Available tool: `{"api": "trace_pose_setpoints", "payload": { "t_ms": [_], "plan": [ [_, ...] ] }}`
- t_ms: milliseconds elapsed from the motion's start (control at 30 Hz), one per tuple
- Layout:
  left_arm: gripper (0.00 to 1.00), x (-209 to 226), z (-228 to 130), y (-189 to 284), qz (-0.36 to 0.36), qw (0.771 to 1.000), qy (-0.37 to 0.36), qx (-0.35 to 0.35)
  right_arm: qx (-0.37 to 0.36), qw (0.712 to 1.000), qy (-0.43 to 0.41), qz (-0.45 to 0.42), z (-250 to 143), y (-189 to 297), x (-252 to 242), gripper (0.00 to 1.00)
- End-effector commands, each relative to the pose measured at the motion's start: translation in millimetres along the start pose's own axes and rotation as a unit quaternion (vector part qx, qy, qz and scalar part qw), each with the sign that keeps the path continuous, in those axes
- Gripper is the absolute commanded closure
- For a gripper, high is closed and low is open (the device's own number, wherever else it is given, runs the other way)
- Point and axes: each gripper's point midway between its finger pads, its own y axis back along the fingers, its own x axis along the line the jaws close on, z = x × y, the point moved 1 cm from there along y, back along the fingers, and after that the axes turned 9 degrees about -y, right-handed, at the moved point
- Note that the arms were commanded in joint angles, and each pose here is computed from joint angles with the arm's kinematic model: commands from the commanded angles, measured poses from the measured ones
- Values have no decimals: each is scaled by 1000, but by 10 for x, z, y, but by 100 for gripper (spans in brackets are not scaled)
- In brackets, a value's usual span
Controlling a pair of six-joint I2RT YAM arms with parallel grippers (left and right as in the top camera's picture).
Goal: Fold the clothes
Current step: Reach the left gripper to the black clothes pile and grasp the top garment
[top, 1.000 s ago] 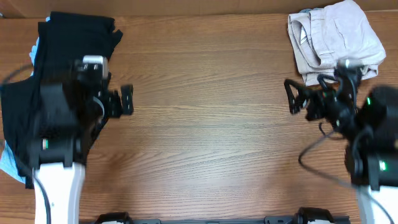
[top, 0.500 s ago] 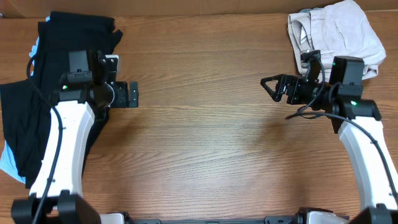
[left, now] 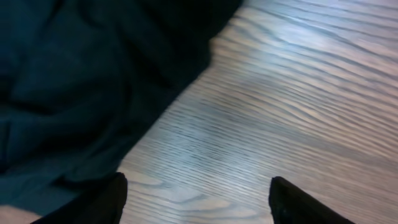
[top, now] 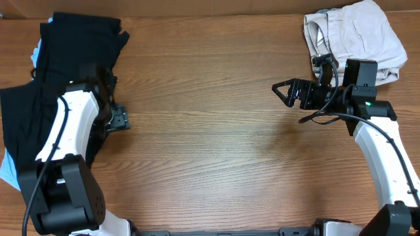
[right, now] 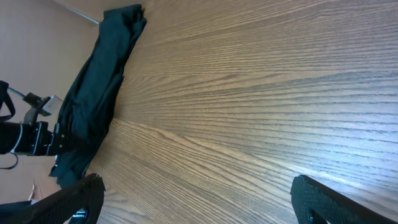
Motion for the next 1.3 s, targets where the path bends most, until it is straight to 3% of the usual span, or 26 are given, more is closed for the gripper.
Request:
{"api": "trace_pose_setpoints", "payload": {
  "t_ms": [0, 333, 600, 700, 833, 1067, 1267],
  "plan": [
    [28, 271, 0, -77, 35, 998, 56, 11, 0, 1000, 7, 11, 42, -3, 85, 0],
    [40, 498, -11, -400, 34, 994, 100, 40, 17, 1000, 12, -4, -38, -150, 71, 1],
    [45, 470, 59, -497, 30, 994, 99, 35, 18, 999, 18, -22, -56, -193, 57, 1],
    [51, 471, 108, -500, 29, 994, 103, 25, 18, 999, 18, -23, -55, -193, 52, 1],
    [42, 384, 237, -508, -2, 994, 109, 0, 18, 999, 18, -23, -55, -193, 53, 1],
    [43, 331, 351, -547, -20, 994, 110, -19, 18, 999, 17, -23, -58, -193, 51, 1],
    [63, 312, 350, -560, -25, 994, 110, -18, 18, 999, 18, -23, -56, -193, 52, 1]
  ]
}}
